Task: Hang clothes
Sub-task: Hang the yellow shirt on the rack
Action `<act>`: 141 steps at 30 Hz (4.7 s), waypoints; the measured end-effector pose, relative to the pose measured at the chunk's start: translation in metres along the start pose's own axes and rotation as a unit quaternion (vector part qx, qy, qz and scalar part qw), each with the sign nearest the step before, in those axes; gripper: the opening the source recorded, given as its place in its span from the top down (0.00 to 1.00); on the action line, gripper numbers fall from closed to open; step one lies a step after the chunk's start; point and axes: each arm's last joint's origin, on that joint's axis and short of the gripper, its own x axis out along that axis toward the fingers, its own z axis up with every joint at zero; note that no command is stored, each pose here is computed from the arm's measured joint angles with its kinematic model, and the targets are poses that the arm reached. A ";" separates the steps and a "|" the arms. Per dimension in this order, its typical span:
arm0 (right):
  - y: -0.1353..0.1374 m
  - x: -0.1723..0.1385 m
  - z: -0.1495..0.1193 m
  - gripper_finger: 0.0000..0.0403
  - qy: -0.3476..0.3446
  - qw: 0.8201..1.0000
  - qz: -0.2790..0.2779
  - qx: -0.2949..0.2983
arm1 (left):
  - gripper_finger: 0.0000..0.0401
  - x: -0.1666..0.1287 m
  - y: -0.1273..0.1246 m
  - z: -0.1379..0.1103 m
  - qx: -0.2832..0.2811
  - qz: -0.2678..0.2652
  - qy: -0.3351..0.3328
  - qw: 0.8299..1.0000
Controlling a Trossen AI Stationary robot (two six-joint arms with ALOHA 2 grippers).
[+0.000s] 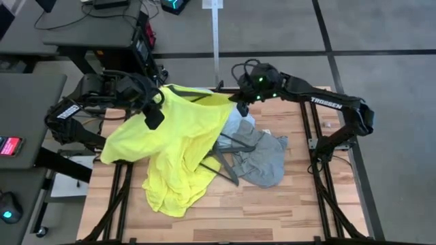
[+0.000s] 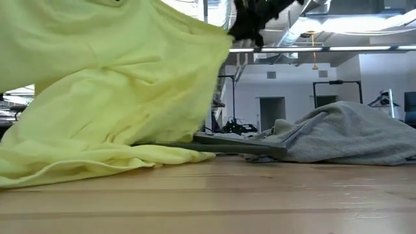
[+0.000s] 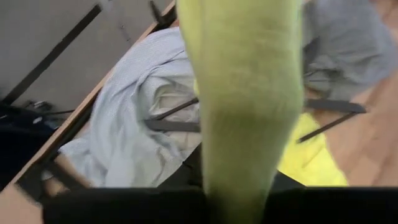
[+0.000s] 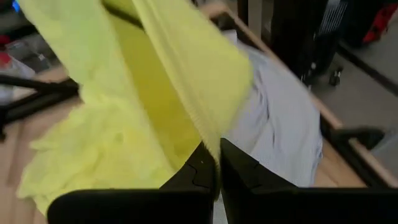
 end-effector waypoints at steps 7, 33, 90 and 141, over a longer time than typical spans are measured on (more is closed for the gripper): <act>0.038 -0.009 0.032 1.00 -0.099 0.992 0.083 0.009 | 0.97 0.013 -0.012 0.015 0.021 -0.033 -0.016 0.999; 0.089 -0.006 0.003 0.50 0.006 0.983 0.150 -0.102 | 0.98 0.033 -0.038 0.032 0.172 -0.235 -0.010 0.957; 0.071 0.020 -0.009 0.91 0.058 0.976 0.160 -0.136 | 0.78 -0.030 0.006 -0.020 0.027 -0.166 0.006 0.986; 0.063 -0.007 0.008 0.91 0.001 0.978 0.155 -0.142 | 1.00 -0.009 -0.004 -0.035 0.001 -0.112 0.047 0.993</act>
